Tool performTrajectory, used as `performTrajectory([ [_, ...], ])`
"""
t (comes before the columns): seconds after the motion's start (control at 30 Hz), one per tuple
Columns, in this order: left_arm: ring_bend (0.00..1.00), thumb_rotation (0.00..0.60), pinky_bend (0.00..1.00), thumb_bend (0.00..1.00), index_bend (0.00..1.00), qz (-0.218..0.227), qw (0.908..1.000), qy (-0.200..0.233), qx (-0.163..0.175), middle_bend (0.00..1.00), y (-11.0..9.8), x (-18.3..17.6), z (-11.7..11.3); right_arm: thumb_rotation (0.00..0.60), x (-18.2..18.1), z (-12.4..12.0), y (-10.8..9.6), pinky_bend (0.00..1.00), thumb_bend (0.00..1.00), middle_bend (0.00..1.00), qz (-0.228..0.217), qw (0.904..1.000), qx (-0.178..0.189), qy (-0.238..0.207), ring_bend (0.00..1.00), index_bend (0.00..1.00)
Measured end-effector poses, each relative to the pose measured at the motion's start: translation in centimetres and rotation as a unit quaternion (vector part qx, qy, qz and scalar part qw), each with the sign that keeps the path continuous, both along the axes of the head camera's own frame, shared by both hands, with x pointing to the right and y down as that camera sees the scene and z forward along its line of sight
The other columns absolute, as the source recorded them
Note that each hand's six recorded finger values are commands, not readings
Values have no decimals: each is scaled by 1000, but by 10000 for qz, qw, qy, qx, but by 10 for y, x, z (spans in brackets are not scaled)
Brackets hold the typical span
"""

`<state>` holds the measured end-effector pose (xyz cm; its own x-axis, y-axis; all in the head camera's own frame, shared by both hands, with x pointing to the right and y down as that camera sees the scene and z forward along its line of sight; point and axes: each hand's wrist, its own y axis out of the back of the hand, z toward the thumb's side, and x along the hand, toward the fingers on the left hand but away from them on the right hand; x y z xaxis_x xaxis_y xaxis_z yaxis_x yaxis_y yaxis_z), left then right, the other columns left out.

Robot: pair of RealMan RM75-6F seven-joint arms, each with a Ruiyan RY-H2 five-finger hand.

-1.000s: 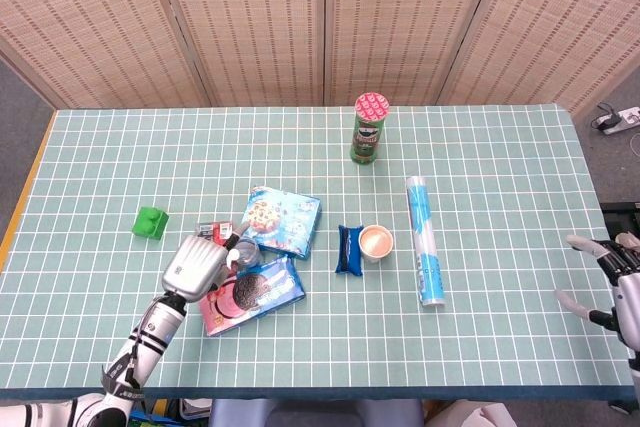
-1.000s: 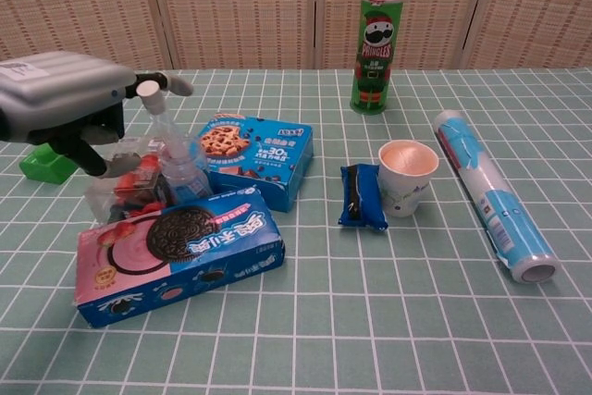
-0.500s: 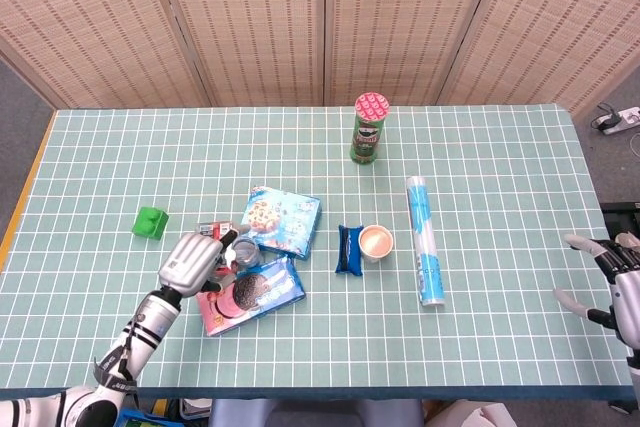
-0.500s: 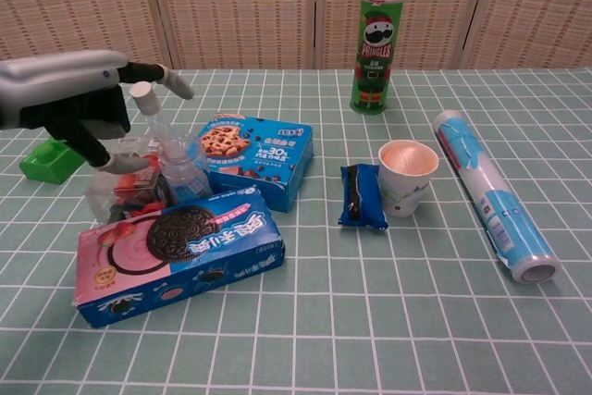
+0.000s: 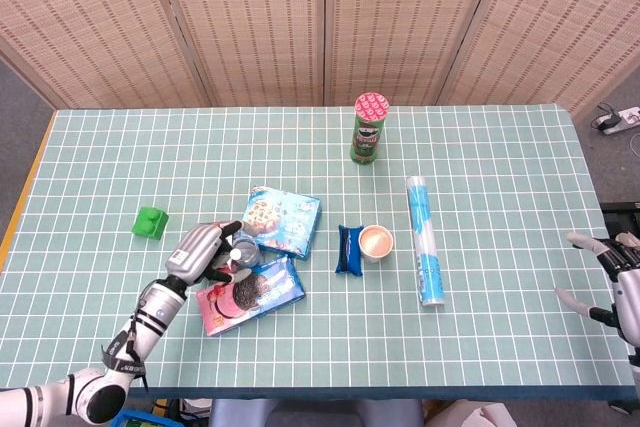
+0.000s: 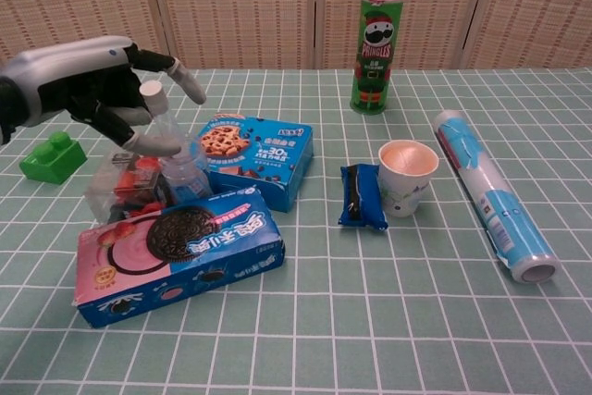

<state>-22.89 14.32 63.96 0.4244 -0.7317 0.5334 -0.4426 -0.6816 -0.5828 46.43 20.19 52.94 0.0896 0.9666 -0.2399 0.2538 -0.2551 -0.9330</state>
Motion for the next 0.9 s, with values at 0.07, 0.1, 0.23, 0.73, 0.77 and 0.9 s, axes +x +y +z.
performTrajectory([
  [0.07,1000,600,1000,220,456,-74,9999,71,-29,1000,-1,1,3,600,1,0,0,349,52,362,6,10000,2,-3,294,276],
  [0.1,1000,600,1000,219,467,-131,9998,119,-53,1000,-1,2,4,600,1,0,0,349,52,362,7,10000,1,-6,294,275],
  [0.23,1000,600,1000,220,517,-299,9991,254,-135,1000,-2,2,9,600,1,-1,0,349,52,363,11,10000,4,-11,293,276],
  [0.73,1000,600,1000,220,652,-771,9959,375,-278,1000,-5,-10,29,600,2,-1,0,349,52,363,20,10000,1,-10,294,276],
  [0.77,1000,600,1000,220,655,-788,9958,377,-284,1000,-5,-11,30,600,2,-1,0,349,52,363,20,10000,0,-11,294,276],
  [0.9,1000,600,1000,220,670,-835,9953,373,-304,1000,-5,-13,34,600,2,-1,0,349,52,362,26,10000,-2,-11,294,276],
])
